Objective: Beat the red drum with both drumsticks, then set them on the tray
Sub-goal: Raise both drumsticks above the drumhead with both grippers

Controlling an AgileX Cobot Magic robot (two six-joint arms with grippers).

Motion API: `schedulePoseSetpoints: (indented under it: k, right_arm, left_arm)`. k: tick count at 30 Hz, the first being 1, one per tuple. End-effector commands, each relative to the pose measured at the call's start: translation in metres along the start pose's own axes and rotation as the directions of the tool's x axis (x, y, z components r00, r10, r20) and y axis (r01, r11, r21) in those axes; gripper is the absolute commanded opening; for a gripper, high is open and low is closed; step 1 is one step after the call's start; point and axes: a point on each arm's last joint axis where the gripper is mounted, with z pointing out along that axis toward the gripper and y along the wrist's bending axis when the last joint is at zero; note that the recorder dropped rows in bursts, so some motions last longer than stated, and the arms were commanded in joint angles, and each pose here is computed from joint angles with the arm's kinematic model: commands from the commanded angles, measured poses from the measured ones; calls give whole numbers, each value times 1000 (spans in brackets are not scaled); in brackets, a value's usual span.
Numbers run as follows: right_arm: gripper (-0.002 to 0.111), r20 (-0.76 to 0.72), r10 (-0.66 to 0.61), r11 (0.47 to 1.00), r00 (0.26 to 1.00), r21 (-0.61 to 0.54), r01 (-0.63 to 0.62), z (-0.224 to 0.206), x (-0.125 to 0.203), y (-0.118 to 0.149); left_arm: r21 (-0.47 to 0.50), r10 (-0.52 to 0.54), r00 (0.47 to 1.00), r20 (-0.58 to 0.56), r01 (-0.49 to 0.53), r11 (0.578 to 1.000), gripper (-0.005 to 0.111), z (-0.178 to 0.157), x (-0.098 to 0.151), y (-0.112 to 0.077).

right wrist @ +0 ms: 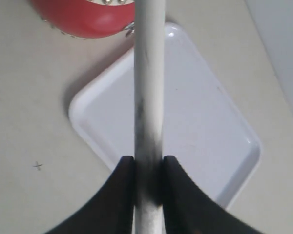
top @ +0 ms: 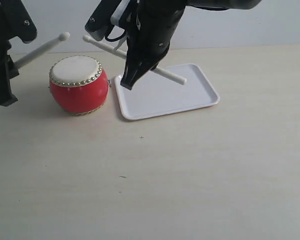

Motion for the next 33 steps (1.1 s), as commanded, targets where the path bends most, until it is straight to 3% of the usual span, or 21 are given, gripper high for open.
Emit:
schedulePoseSetpoints:
  k: [1, 8, 13, 17, 21, 26, 33]
  right_arm:
    - [0, 11, -49, 994, 999, 94, 48, 14, -3, -5]
    - [0, -46, -160, 970, 986, 180, 166, 50, 0, -3]
    - [0, 11, -157, 961, 987, 232, 150, 55, -6, -6]
    - [0, 34, -224, 943, 974, 261, 207, 54, -10, -7]
    - [0, -22, -397, 876, 918, 291, 386, 53, -10, -10]
    - [0, -69, -511, 783, 857, 373, 497, 47, -19, -6]
    - [0, -66, -619, 689, 782, 431, 582, 36, -38, 20]
  left_arm:
    - [-87, 54, 998, -36, -57, 995, 0, 8, 0, 5]
    - [-122, 166, 979, -122, -180, 976, 0, 40, 0, 4]
    - [-216, 36, 991, -131, -64, 974, 0, 60, -6, 10]
    - [-234, 26, 991, -130, -56, 971, 0, 68, -13, 15]
    - [-245, 53, 977, -204, -104, 964, 0, 76, -10, 16]
    - [-287, 128, 922, -365, -242, 927, 0, 85, 0, 20]
    - [-277, 167, 915, -367, -279, 920, 0, 90, -5, 15]
